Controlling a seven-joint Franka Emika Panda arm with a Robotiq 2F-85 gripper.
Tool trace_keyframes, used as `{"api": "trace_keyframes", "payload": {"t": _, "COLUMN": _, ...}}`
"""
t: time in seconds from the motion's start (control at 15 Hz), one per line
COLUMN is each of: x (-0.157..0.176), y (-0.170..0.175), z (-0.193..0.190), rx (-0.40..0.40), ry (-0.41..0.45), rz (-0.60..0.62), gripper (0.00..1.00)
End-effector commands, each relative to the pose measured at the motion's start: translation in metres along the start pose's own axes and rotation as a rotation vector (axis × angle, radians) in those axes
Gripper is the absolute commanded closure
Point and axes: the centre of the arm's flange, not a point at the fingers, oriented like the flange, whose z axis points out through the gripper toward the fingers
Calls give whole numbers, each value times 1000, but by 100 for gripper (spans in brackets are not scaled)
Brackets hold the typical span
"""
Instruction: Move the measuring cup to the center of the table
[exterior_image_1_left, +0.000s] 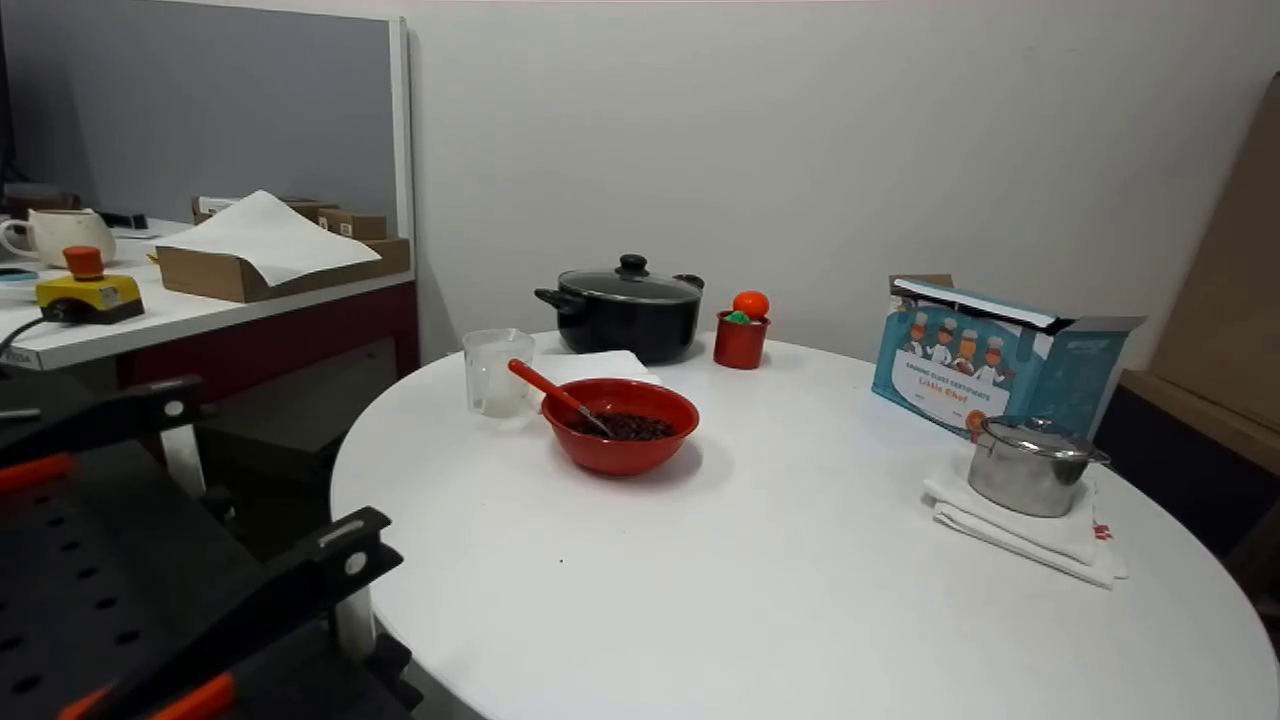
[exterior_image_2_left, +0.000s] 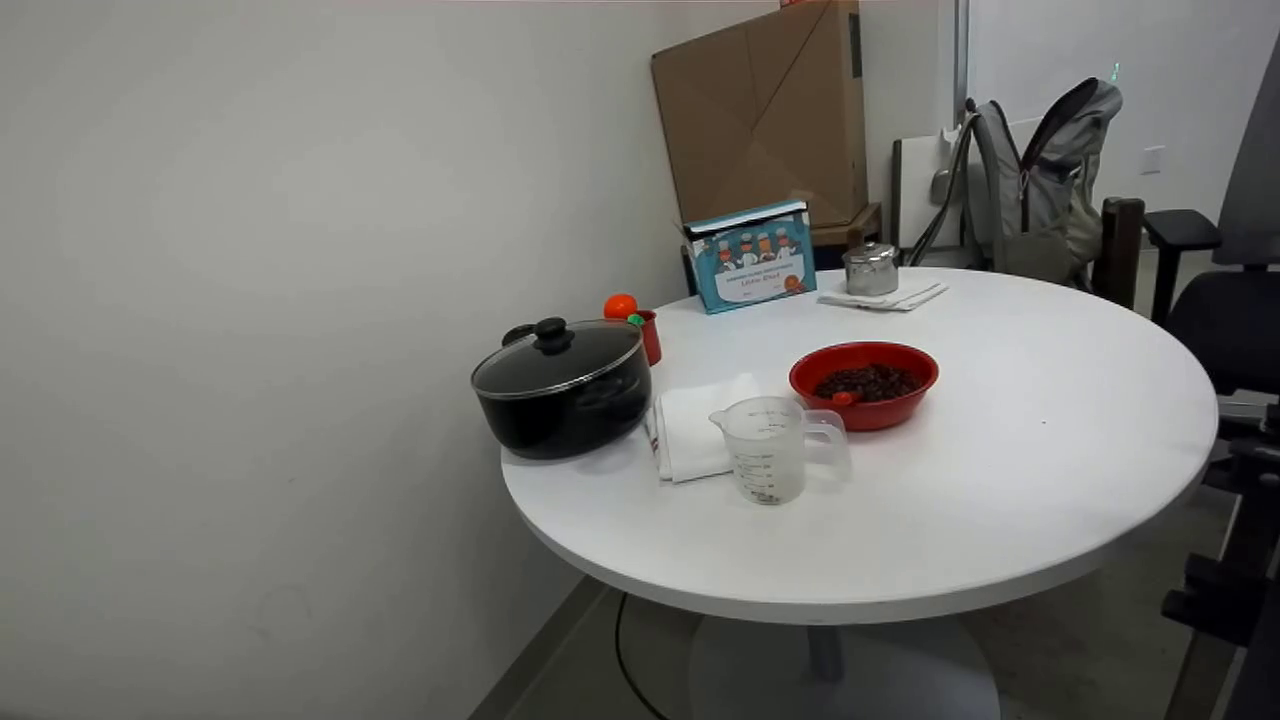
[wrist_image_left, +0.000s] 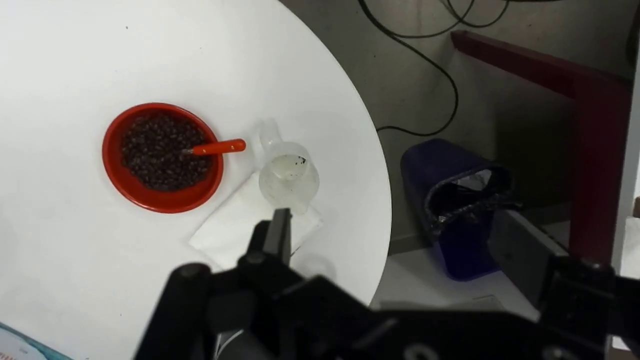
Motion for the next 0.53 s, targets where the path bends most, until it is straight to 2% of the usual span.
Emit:
{"api": "trace_keyframes", "payload": {"t": 0.0, "x": 13, "y": -3, "z": 35, "rx": -12, "ry": 16, "rz": -33, "gripper": 0}}
{"api": "trace_keyframes", "payload": {"t": 0.47, "x": 49, "y": -5, "z": 105, "rx": -21, "ry": 38, "rz": -54, "gripper": 0}}
